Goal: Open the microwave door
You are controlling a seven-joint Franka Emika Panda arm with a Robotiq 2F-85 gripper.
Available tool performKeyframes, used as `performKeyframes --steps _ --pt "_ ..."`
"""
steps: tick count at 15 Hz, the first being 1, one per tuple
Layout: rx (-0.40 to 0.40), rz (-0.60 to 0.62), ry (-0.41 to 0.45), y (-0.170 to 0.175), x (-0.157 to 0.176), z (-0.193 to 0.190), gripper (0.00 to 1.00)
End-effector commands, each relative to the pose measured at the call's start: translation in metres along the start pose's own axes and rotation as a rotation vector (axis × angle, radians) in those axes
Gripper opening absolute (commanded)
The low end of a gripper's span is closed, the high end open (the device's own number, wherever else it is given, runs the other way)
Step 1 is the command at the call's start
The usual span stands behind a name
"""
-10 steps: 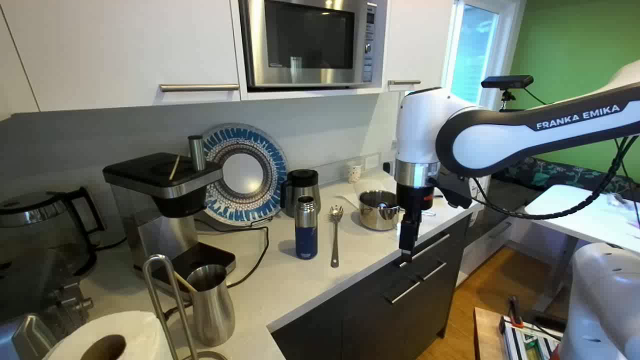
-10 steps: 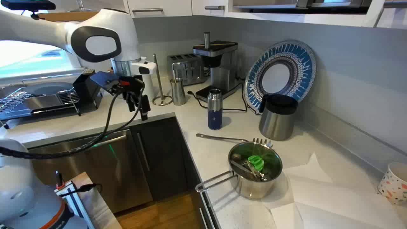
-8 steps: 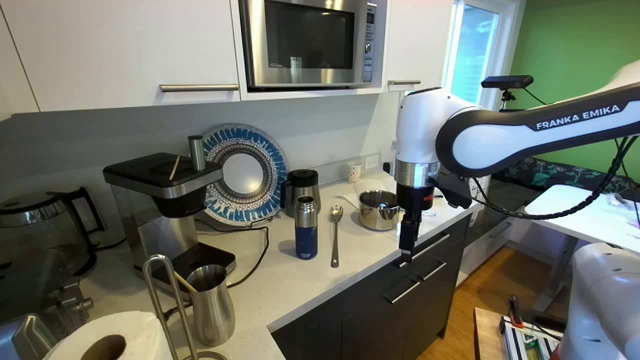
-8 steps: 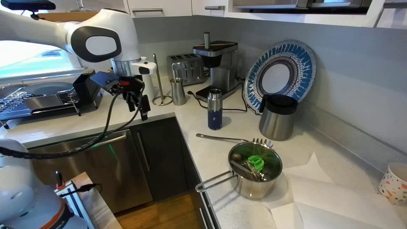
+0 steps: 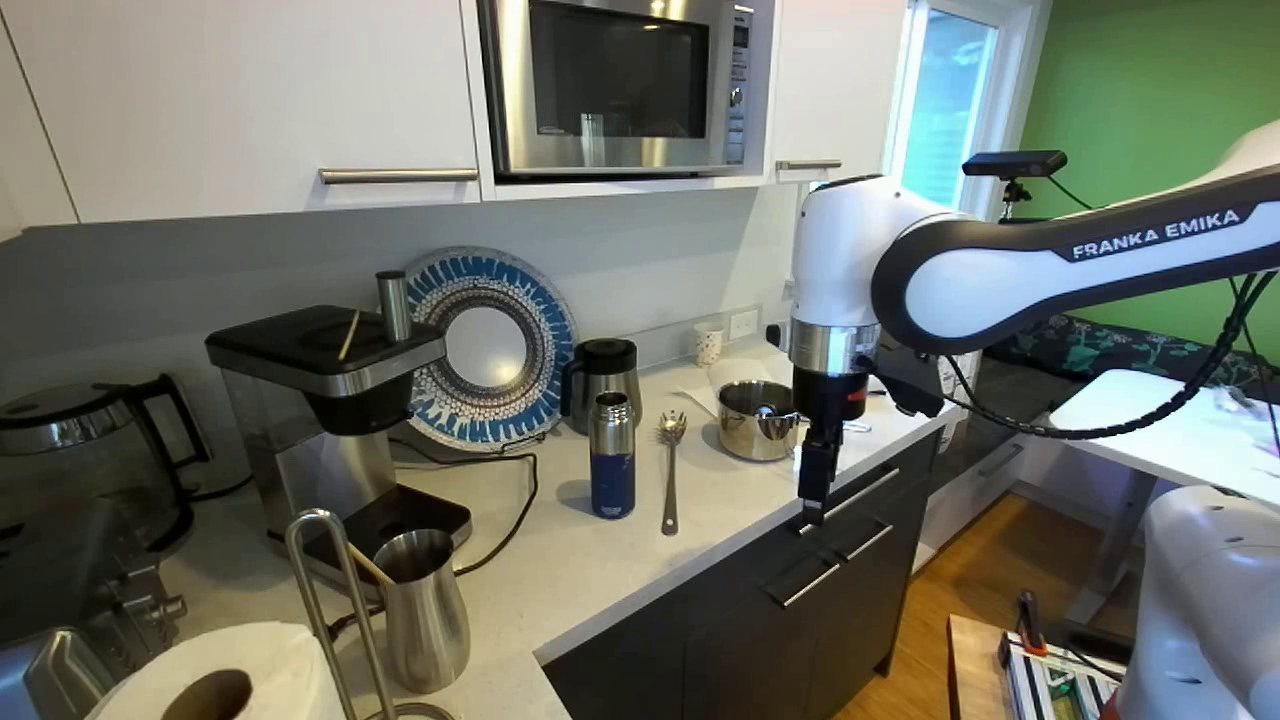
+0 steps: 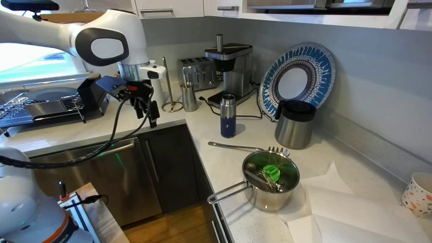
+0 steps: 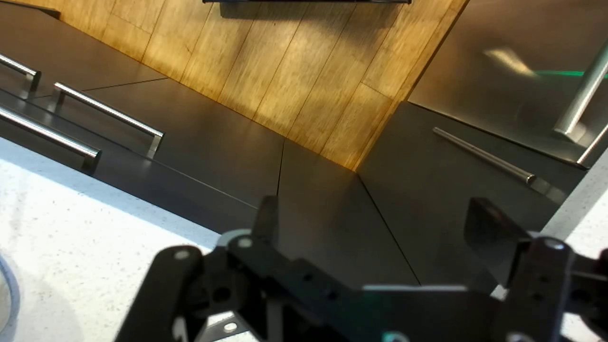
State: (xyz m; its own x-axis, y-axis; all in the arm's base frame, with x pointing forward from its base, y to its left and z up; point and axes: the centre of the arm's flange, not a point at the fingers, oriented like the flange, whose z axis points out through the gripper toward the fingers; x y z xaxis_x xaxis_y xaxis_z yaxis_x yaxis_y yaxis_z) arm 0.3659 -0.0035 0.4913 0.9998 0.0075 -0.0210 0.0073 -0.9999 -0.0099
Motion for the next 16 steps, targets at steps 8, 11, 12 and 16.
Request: performKeyframes --steps 8,11,12,16 --pt "0.000 0.000 0.000 0.000 0.000 0.000 1.00" --pt "0.000 0.000 0.000 0.000 0.000 0.000 1.00" --pt "0.000 0.000 0.000 0.000 0.000 0.000 1.00" --pt "0.053 0.097 0.134 0.024 0.022 -0.064 1.00"
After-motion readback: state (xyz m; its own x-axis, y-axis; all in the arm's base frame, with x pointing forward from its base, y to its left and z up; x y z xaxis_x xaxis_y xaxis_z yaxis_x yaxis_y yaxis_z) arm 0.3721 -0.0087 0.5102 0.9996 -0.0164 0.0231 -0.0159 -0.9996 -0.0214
